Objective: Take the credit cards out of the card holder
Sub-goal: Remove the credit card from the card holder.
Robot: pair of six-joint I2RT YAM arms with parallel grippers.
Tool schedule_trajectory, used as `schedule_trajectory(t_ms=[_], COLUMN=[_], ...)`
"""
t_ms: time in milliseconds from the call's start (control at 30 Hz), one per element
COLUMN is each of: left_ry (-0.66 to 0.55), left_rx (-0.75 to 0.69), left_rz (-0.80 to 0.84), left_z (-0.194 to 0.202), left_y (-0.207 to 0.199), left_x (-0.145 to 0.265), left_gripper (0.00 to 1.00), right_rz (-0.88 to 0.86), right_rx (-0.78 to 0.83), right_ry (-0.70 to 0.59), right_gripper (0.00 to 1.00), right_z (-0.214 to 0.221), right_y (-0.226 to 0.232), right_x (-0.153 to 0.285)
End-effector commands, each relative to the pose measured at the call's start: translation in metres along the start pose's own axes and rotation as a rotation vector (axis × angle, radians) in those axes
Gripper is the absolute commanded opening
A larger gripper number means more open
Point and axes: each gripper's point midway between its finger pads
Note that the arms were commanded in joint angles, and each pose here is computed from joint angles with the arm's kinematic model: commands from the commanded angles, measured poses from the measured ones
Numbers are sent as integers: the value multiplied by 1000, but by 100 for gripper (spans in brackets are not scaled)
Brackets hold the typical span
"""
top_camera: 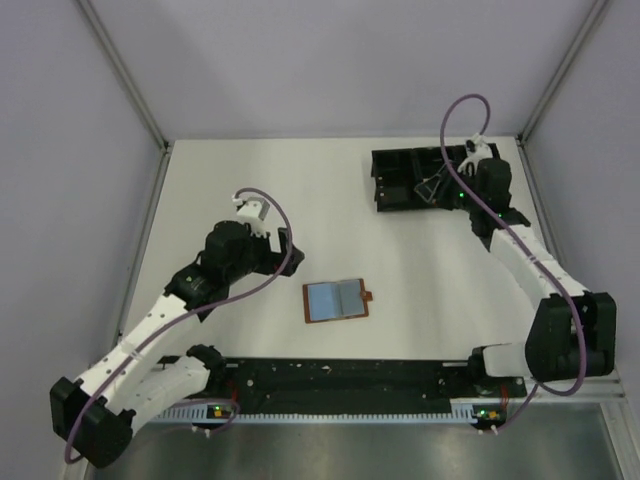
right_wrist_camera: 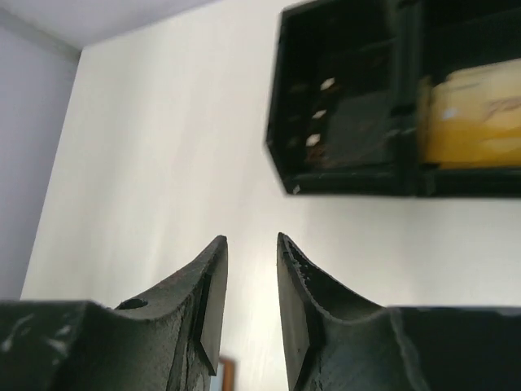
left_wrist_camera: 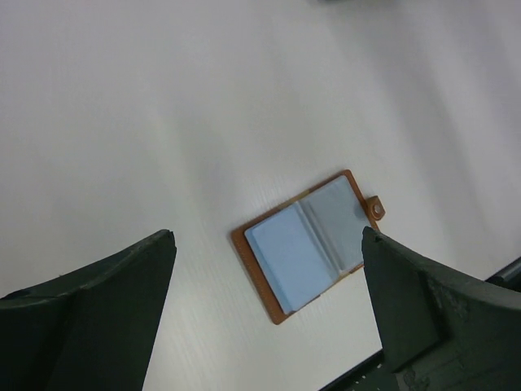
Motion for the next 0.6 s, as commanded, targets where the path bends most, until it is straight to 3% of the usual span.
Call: schedule_trajectory(t_ms=[0, 67, 300, 567], left_ry=[102, 149, 347, 551], left_rx=[147, 184, 264, 225], left_rz=[147, 176, 182, 132], left_z=[25, 39, 94, 150], left_y=[-31, -38, -48, -59], left_x=[-11, -17, -31, -41], left_gripper=[100, 94, 89, 86], right_rz=[-148, -186, -250, -238], right_rx=[-12, 3, -2, -28], right_ry=[126, 209, 422, 586], right_gripper=[32, 35, 41, 47], right_z=[65, 104, 201, 256], right_y=[50, 65, 79, 63], right_x=[12, 19, 40, 44])
Point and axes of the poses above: each gripper's point midway between its finger pads, its own x axis back along the fingers, its own y axis along the line the jaws close on, z = x × y, and after that the axes turned 10 degrees about -x, right-handed
